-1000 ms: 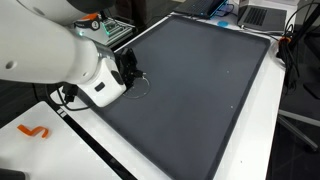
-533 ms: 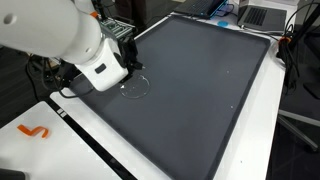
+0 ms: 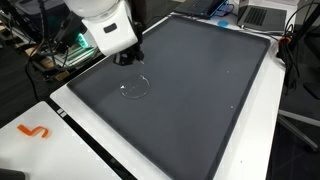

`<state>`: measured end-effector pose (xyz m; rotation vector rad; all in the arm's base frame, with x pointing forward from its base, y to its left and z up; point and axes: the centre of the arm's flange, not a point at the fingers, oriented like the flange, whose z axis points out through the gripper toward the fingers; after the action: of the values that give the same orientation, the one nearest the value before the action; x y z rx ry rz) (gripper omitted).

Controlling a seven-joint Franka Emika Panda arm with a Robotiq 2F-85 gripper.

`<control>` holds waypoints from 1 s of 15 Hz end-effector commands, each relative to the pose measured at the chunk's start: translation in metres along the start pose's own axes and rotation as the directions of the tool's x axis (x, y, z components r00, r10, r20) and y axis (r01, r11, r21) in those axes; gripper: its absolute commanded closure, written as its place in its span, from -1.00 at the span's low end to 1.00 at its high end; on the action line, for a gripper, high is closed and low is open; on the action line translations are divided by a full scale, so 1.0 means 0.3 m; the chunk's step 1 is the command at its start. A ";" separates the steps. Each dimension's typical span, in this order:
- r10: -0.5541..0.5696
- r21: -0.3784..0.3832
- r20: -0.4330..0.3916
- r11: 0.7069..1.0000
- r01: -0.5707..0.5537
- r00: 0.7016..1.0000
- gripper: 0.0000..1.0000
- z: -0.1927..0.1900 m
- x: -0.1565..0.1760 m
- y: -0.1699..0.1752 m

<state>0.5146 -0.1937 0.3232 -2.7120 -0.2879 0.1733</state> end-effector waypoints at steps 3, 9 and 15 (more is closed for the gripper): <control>0.098 -0.206 -0.004 0.974 -0.097 0.995 0.93 0.012 -0.031 -0.146; 0.157 -0.350 -0.029 0.923 -0.158 0.987 0.93 0.021 -0.027 -0.260; 0.192 -0.420 -0.049 0.886 -0.194 0.980 0.93 0.008 -0.032 -0.338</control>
<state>0.5021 -0.1144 0.3581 -3.1244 -0.0845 0.1947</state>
